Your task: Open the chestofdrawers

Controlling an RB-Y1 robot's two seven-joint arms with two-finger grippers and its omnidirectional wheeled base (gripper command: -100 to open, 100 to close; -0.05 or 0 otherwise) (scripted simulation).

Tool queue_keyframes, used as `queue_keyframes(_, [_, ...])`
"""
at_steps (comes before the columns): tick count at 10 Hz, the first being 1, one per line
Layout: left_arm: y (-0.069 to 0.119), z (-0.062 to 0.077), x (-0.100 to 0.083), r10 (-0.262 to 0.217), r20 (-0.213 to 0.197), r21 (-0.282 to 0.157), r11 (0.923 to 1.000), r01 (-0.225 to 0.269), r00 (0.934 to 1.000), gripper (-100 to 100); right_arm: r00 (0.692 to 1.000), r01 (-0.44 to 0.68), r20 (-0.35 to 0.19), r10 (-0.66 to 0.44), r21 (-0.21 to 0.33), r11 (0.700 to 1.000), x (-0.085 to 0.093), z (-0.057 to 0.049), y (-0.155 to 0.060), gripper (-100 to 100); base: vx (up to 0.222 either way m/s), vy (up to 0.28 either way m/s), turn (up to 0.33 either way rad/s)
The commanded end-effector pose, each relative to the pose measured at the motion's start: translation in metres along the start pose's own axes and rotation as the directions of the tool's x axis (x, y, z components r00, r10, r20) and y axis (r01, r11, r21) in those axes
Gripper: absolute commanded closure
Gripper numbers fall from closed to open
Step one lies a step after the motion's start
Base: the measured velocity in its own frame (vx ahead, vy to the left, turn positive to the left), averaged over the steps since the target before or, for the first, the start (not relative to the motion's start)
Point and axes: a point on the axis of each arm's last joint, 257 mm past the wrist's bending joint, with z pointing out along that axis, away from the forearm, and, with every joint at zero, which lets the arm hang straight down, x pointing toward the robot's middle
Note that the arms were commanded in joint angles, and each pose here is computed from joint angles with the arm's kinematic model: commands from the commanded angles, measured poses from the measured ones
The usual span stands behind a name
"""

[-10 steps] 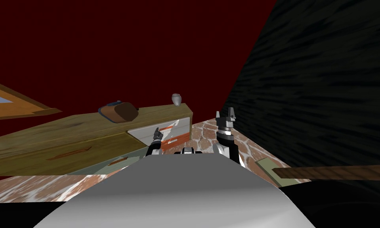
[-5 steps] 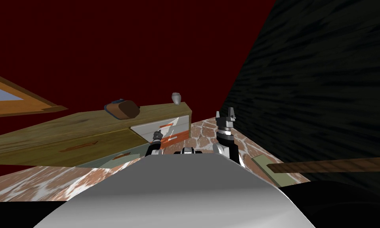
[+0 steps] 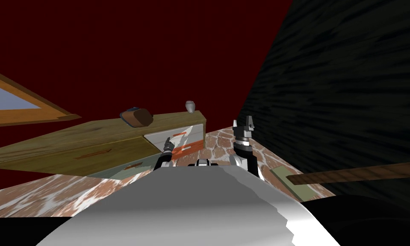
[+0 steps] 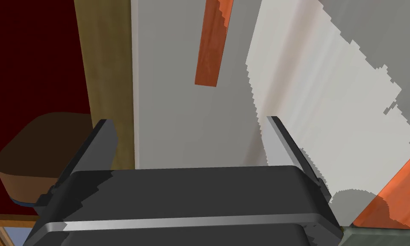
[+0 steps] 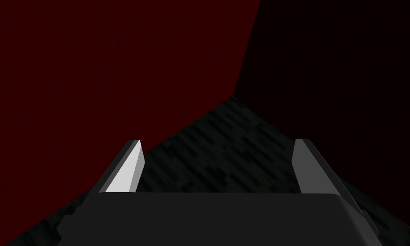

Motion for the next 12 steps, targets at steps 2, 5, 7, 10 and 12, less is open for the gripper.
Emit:
queue_keyframes(2, [-0.01, 0.005, -0.013, 0.062, -0.021, 0.008, 0.998, -0.062, 0.9978, -100, 1.0, 0.0, 0.0, 0.0, 0.0, 1.0, 0.0, 0.0, 0.0, 0, 0.034, 0.015, -0.002])
queue_keyframes(5, [-0.006, 0.009, -0.013, 0.054, -0.014, 0.007, 0.9985, -0.054, 0.9985, -100, 1.0, 0.0, 0.0, 0.0, 0.0, 1.0, 0.0, 0.0, 0.0, 0, 0.151, 0.049, -0.007])
queue_keyframes(7, [0.002, 0.006, -0.004, 0.006, 0.003, 0.0, 1.0, -0.006, 1.0, -100, 1.0, 0.0, 0.0, 0.0, 0.0, 1.0, 0.0, 0.0, 0.0, 0, 0.113, 0.04, -0.003])
queue_keyframes(10, [0.01, 0.002, 0.007, -0.047, 0.02, -0.006, 0.9989, 0.047, 0.9987, -100, 1.0, 0.0, 0.0, 0.0, 0.0, 1.0, 0.0, 0.0, 0.0, 0, 0.004, 0.0, 0.0])
queue_keyframes(12, [0.008, 0.003, 0.005, -0.037, 0.017, -0.005, 0.9993, 0.038, 0.9992, -100, 1.0, 0.0, 0.0, 0.0, 0.0, 1.0, 0.0, 0.0, 0.0, 0, -0.003, -0.002, 0.0])
